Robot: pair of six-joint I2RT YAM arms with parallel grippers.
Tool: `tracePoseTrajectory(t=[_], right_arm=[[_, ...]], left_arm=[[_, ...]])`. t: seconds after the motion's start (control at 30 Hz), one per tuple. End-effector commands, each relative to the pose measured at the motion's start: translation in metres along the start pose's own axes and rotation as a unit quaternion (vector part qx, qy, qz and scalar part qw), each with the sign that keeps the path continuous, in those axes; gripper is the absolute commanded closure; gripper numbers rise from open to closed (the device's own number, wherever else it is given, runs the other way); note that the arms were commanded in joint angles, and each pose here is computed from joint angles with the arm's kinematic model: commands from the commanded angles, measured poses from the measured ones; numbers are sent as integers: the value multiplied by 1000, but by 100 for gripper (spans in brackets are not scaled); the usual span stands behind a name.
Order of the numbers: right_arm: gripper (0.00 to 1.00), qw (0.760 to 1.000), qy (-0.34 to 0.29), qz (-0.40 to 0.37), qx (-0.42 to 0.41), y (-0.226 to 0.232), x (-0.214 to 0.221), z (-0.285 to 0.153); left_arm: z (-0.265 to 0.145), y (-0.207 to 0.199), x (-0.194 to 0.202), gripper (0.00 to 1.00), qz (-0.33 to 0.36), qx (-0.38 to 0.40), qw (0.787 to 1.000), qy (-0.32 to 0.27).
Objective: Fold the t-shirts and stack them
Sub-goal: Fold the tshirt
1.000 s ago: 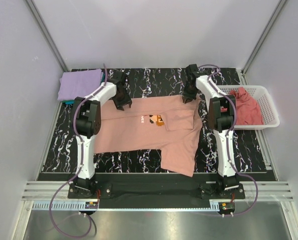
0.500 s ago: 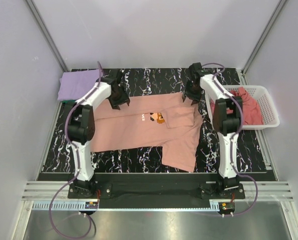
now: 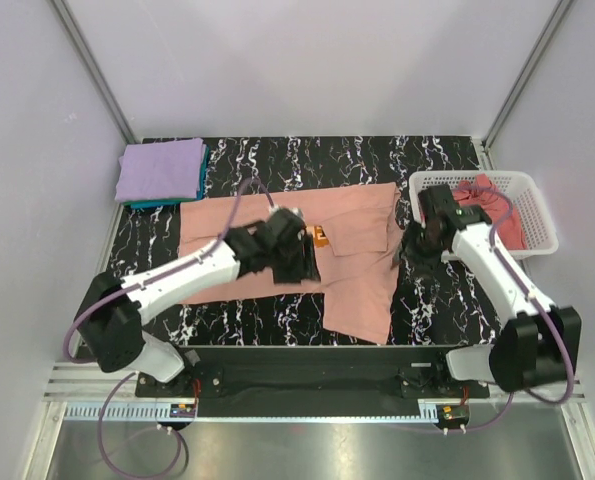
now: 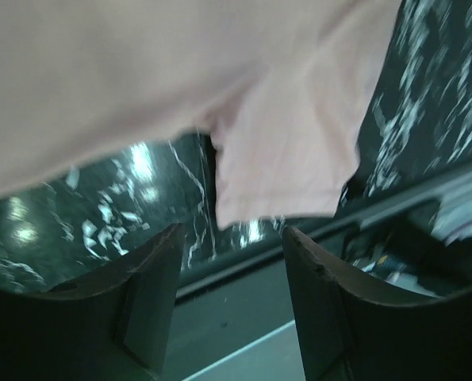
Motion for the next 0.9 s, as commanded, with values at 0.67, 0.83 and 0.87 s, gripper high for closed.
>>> tracePoseTrajectory(t=[0.67,0.83,0.87], right_arm=[[48,993,84,77,14,-58,109,34],[49,991,97,93,12,-63,119,47],[50,989,106,100,11,-65,123,51]], left_arm=[[90,-12,103,43,-3,23,989,145],[96,-21,104,55,-2,22,988,153],[96,-22,104,61,-6,24,988,153]])
Point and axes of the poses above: each gripper's point midway between its finger pads, its own z axis out along the fingers, its own y axis along the line the jaws close on, x = y × z, the point moved 9 cm from there along -z, back along the fingers, and after that the axes turned 1 degree about z, right-handed, at the moved point
